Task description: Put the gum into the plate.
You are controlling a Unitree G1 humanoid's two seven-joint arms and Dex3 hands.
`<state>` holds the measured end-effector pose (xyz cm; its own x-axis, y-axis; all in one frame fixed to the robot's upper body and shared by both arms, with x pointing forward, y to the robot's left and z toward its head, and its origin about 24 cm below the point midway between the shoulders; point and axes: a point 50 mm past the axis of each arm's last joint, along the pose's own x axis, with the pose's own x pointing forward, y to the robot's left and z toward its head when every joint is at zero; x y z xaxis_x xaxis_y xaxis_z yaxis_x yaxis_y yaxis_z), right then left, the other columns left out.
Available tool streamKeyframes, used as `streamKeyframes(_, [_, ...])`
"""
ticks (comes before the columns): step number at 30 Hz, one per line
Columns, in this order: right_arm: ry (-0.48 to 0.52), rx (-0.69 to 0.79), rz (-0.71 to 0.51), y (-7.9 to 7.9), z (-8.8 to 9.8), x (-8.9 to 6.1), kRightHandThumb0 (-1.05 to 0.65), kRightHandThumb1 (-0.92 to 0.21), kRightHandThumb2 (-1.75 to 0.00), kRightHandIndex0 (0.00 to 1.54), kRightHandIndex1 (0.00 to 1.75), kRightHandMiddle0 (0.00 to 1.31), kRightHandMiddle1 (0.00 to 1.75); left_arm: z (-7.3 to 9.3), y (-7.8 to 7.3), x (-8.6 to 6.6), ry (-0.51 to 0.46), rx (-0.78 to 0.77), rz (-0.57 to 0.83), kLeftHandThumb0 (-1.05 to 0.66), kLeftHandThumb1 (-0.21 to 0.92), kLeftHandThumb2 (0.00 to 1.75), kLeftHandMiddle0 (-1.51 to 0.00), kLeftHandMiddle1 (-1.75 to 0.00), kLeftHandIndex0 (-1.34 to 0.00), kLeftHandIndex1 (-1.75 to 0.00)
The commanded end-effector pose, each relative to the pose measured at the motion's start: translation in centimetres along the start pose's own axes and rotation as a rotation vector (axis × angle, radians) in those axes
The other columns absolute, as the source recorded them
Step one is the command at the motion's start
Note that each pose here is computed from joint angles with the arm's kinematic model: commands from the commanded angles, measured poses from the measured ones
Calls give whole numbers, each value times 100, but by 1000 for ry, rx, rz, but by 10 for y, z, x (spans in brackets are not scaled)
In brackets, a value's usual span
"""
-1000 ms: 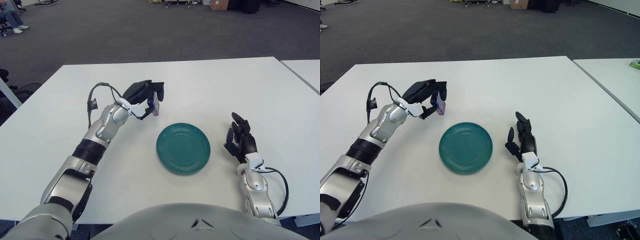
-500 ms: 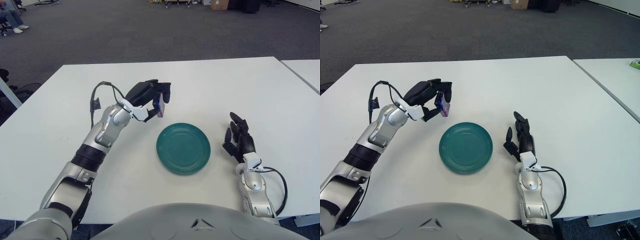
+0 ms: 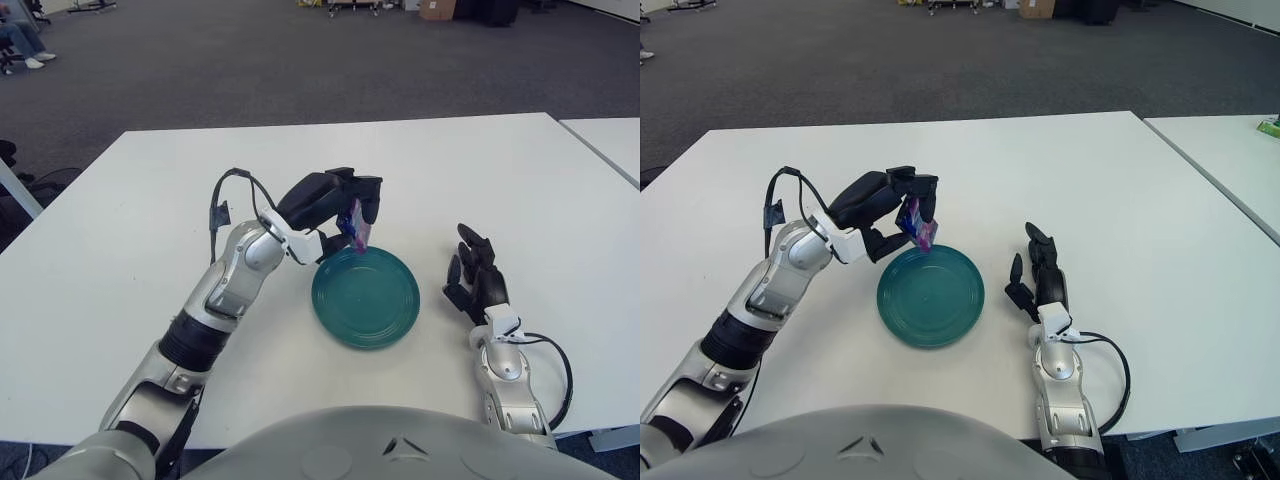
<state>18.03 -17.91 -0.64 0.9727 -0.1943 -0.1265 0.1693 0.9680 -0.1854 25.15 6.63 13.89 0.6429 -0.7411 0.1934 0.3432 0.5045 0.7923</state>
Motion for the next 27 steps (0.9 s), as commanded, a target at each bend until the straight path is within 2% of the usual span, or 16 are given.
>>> streamKeyframes(1, [280,-11,30,7,-45,-22,-72,-92,-98,18,0,0,52,0,-6,-4,22,-32,-32,0,0,160,-90,-151,-67,-175])
streamKeyframes(12, [274,-8,36,8,-44,-22,-71,-92,-98,19,1,0,53,7,-23,-4,48,-132,-135,0,-4,164,-92,-152,-69,-175])
streamKeyframes(19, [268,-1,39,8,-44,-22,-71,-92,-98,23,2,0,49,7,-30,-3,71,-126,-202,0,-3,164,-91,-155,-68,-175])
streamKeyframes(23, [266,6,38,8,-44,-22,-72,-92,-98,24,2,0,47,8,-35,-1,78,-118,-256,0,-2,168,-87,-166,-67,-175])
streamKeyframes(25, [266,9,39,8,-44,-23,-72,-92,-97,24,2,0,46,9,-37,-1,72,-107,-275,0,8,156,-78,-171,-63,-167])
streamKeyframes(27, [266,14,41,8,-44,-23,-72,-92,-97,24,2,0,45,8,-42,-3,66,-94,-296,0,25,138,-65,-173,-49,-169])
